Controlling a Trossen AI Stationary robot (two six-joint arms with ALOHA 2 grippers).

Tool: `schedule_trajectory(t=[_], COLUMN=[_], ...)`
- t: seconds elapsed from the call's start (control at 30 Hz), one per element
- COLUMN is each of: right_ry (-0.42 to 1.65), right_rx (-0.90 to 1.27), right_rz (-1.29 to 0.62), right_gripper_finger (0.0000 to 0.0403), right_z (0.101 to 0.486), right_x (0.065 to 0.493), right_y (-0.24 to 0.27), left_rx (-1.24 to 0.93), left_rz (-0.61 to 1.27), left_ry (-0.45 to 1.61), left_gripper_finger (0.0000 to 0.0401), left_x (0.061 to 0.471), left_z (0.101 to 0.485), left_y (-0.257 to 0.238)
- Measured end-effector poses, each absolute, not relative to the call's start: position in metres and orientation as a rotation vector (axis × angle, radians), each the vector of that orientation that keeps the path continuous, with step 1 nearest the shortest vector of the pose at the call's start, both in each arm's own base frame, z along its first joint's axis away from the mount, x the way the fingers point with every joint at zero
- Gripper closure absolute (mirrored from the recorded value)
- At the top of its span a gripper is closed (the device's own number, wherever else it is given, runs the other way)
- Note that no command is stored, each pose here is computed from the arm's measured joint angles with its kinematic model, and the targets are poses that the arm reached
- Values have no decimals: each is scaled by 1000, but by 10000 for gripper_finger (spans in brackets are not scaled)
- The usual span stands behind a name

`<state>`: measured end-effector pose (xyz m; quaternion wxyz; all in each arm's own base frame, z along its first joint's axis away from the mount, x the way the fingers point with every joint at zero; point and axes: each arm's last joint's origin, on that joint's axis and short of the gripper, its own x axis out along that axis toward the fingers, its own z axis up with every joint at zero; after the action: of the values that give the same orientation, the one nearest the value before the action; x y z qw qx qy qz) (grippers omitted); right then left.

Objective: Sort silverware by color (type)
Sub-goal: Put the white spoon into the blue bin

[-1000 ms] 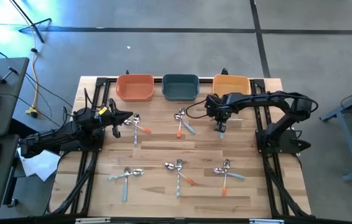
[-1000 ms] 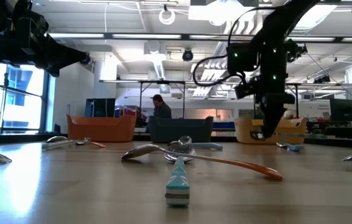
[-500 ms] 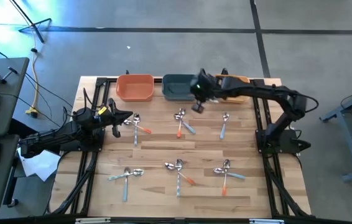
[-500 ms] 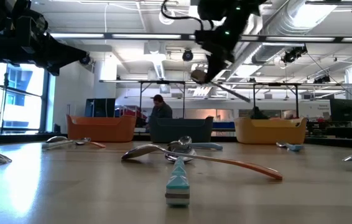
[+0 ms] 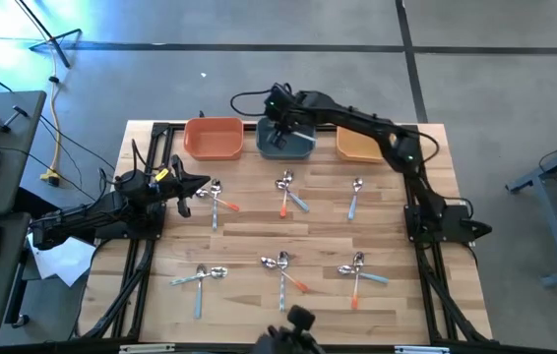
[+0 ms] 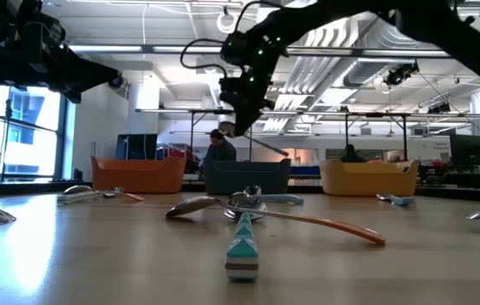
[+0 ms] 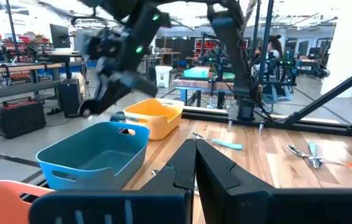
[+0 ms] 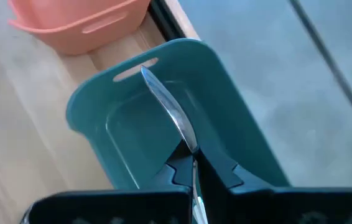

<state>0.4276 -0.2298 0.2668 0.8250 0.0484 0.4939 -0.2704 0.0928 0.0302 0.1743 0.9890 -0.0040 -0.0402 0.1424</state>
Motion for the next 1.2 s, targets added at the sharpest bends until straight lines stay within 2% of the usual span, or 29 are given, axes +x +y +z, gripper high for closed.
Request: schedule_trajectory(t=[0.23,0.5,0.87,1.2], right_ry=[1082,1097,1049,1071], right_rx=[183,262,266,296], right_rz=[-580,-562,-541,-509], right_gripper_finger=[403,403,402,367], right_z=[237,216,209,197], right_x=[441,436,439,439], right_y=[-257,-274,-281,-283], left_rx=[-11,-20,-20,-19], left_rz=[286,285,285,285], left_ry=[-82,-81,-81,-81], left_gripper_finger=[398,398,398,398], left_x=[93,93,93,93], left_z=[174,174,174,174], left_y=[30,30,30,30])
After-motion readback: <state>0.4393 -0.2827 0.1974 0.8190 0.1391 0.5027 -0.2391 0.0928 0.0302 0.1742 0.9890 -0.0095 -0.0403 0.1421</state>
